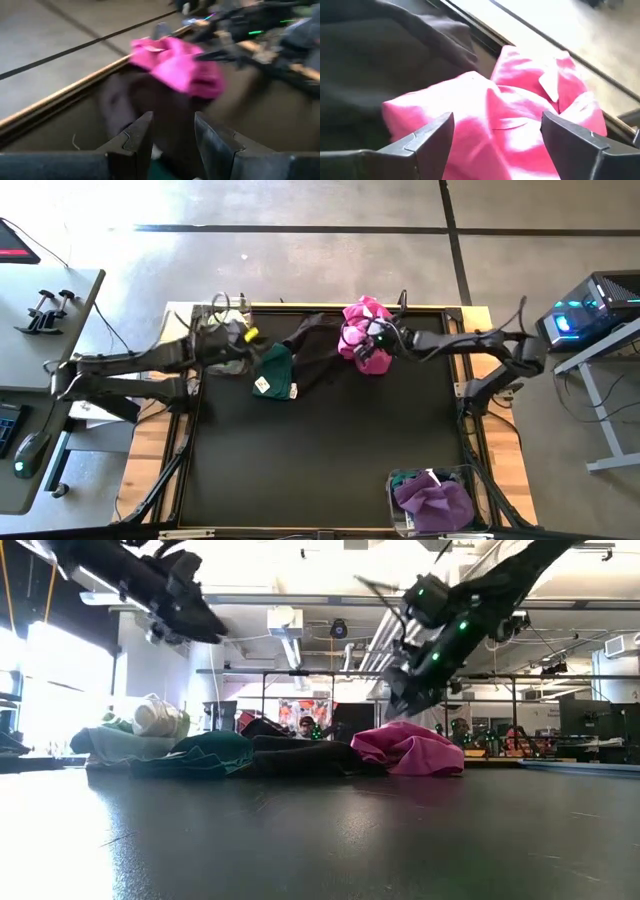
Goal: Sort towels by color in basket
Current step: Put the pink towel into the bottom transparent bin
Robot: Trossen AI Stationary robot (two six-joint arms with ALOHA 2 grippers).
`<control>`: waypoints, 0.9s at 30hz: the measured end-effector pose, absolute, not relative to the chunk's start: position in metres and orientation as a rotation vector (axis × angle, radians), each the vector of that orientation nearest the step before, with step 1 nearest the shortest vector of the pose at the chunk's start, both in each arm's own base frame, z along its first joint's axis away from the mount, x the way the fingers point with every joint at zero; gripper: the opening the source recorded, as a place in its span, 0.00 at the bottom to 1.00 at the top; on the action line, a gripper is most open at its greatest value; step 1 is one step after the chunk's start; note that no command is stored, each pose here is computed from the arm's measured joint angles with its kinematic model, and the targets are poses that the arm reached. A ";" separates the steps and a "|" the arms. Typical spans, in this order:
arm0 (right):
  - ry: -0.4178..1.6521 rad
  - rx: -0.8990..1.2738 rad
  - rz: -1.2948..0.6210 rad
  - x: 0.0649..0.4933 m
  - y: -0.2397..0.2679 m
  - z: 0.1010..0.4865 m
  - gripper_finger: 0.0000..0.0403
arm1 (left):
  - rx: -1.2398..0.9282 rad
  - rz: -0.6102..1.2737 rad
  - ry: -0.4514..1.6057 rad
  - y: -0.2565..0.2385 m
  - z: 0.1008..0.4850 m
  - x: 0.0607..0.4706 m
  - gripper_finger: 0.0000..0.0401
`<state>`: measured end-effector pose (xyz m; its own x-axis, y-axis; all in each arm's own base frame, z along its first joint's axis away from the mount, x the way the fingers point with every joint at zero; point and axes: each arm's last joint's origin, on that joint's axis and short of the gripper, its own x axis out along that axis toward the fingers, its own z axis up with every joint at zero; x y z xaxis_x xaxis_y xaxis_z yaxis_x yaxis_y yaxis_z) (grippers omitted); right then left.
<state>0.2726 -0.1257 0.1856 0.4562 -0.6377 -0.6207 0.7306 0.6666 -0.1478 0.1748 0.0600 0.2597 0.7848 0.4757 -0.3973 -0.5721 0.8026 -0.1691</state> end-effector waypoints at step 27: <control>0.992 -0.013 -0.841 0.272 -0.075 0.223 0.01 | -0.316 0.288 0.400 -0.004 0.203 0.223 0.32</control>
